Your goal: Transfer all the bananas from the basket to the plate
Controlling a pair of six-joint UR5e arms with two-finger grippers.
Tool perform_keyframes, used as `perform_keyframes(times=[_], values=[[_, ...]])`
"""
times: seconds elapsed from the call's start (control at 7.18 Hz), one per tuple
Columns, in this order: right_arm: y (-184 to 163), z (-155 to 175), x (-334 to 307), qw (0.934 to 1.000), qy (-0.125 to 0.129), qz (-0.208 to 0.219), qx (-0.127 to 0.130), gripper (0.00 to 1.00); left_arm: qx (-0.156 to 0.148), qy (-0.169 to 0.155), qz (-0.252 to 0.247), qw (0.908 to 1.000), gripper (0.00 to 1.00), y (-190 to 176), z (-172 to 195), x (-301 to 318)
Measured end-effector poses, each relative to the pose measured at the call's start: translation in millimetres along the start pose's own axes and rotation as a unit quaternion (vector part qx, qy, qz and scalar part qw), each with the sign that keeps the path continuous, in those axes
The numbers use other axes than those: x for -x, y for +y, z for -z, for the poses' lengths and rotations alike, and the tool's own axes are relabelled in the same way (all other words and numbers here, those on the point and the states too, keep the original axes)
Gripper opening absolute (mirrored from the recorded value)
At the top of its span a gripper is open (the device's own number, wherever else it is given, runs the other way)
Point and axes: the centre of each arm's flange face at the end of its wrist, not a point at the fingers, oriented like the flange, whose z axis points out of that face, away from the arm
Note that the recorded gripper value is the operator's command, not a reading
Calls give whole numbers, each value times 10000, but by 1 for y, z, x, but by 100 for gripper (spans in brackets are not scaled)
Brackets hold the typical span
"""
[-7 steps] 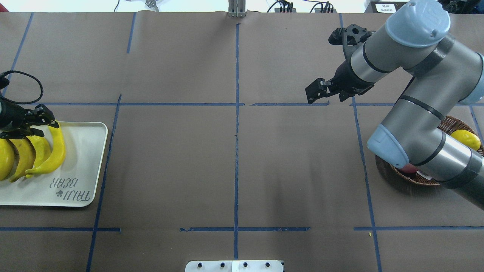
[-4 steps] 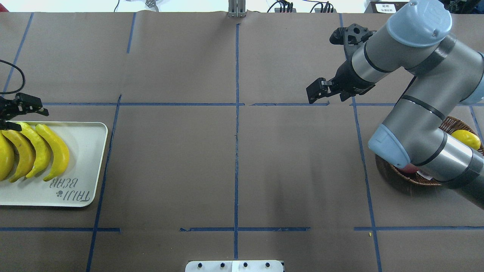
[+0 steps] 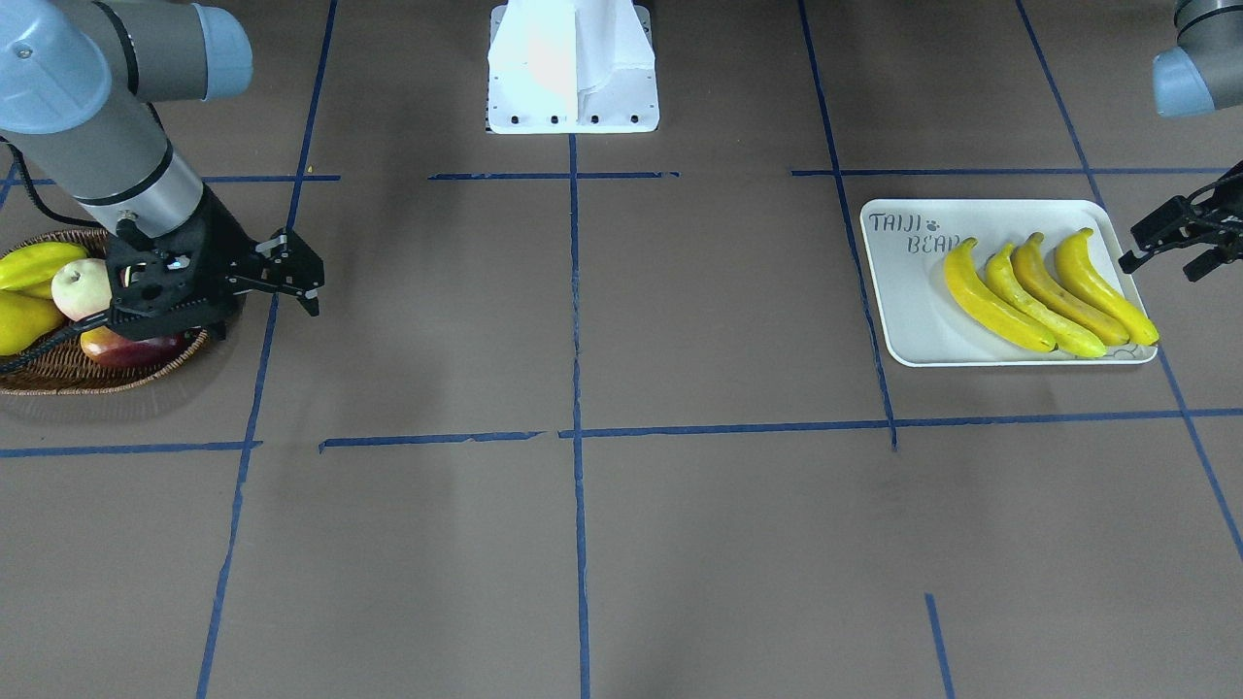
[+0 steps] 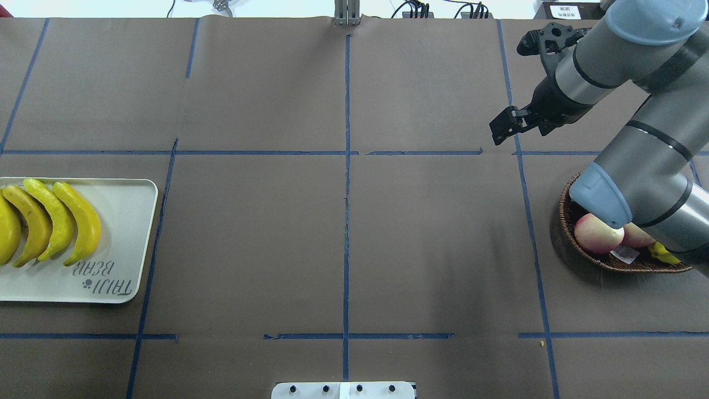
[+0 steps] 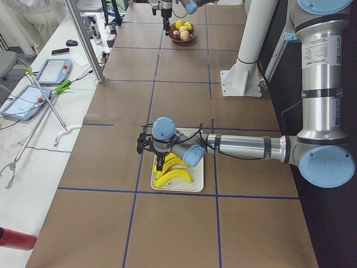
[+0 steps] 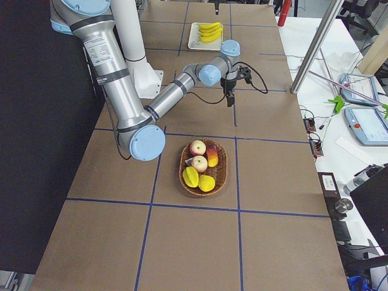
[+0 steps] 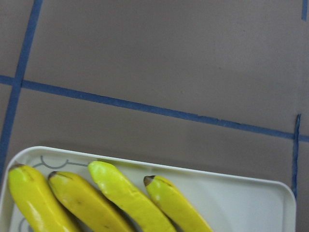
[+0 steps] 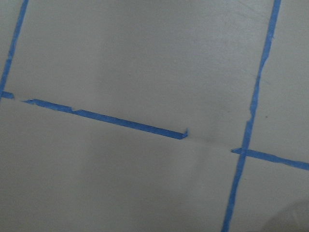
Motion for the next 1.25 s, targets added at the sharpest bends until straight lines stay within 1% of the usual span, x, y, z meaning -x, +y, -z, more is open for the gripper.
perform_keyframes(times=[0.14,0.28,0.42,0.56,0.7,0.84,0.97,1.11,1.25], values=[[-1,8,-26,9996,171,196,78,100,300,-176,-273,9990,100,3,8,23],[-3,17,-50,9988,316,347,149,100,565,-280,-340,9974,100,7,17,39],[-5,27,-75,9977,422,470,228,100,680,-338,-247,9968,100,11,32,54],[-2,36,-108,9968,435,575,350,100,637,-374,-88,9972,100,14,49,70],[9,42,-156,9957,340,703,495,100,574,-398,55,9975,100,17,61,82],[25,46,-209,9940,250,860,622,100,548,-416,128,9975,100,19,66,88],[47,45,-266,9924,230,943,749,100,539,-488,142,9973,100,19,68,91],[76,42,-321,9925,247,816,875,99,520,-581,126,9969,100,19,70,93],[106,41,-368,9936,281,517,963,99,492,-618,110,9968,100,19,72,94]])
